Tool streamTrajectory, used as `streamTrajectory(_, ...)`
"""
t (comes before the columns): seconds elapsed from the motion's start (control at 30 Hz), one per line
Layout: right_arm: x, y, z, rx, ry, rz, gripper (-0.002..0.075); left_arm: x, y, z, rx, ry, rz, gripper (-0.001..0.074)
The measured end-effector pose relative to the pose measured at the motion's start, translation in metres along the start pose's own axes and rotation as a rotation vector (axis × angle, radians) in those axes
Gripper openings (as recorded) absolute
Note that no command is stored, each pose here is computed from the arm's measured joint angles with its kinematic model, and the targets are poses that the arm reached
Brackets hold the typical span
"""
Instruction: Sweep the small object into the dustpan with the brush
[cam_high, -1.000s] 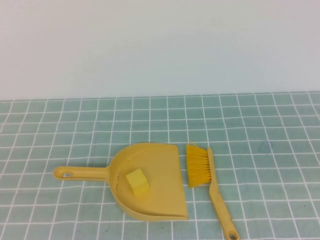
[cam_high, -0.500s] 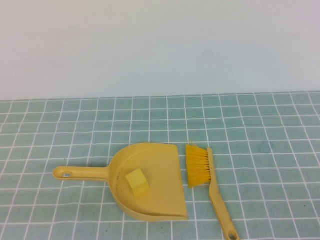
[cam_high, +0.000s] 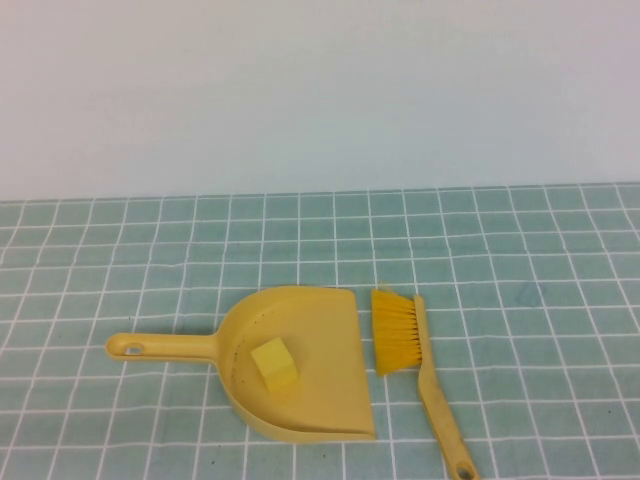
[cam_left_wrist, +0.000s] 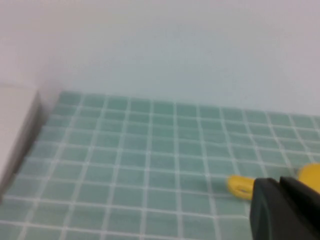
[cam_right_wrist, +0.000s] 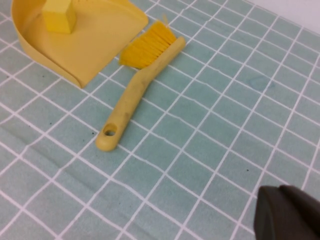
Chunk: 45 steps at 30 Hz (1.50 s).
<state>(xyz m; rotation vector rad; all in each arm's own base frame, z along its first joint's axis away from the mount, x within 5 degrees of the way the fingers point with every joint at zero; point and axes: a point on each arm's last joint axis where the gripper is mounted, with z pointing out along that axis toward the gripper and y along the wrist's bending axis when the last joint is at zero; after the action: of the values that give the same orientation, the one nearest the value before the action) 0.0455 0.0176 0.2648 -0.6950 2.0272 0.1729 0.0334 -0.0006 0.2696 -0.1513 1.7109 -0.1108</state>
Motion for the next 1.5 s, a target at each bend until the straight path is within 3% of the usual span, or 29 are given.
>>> streamTrajectory(0.17,0.0,0.0,0.0,0.002,0.0,-0.001,-0.0001,0.033,0.009,0.017,-0.029,-0.088,0.07,0.0)
streamTrajectory(0.47,-0.006,-0.005,0.001,0.083,-0.121,-0.054,-0.0001,0.088,0.021,0.033,-0.091,0.065,-0.12,0.0)
streamTrajectory(0.67,0.008,-0.01,0.024,0.277,-0.306,0.024,-0.0001,0.092,0.022,0.032,-0.111,0.1,-0.13,0.0)
streamTrajectory(1.0,0.062,-0.01,0.041,0.524,-0.407,0.157,-0.0001,0.092,0.022,0.032,-0.112,0.098,-0.127,0.0)
streamTrajectory(1.5,0.064,-0.01,0.041,0.511,-0.417,0.252,-0.0001,0.092,0.019,0.033,-0.063,0.108,-0.119,0.0)
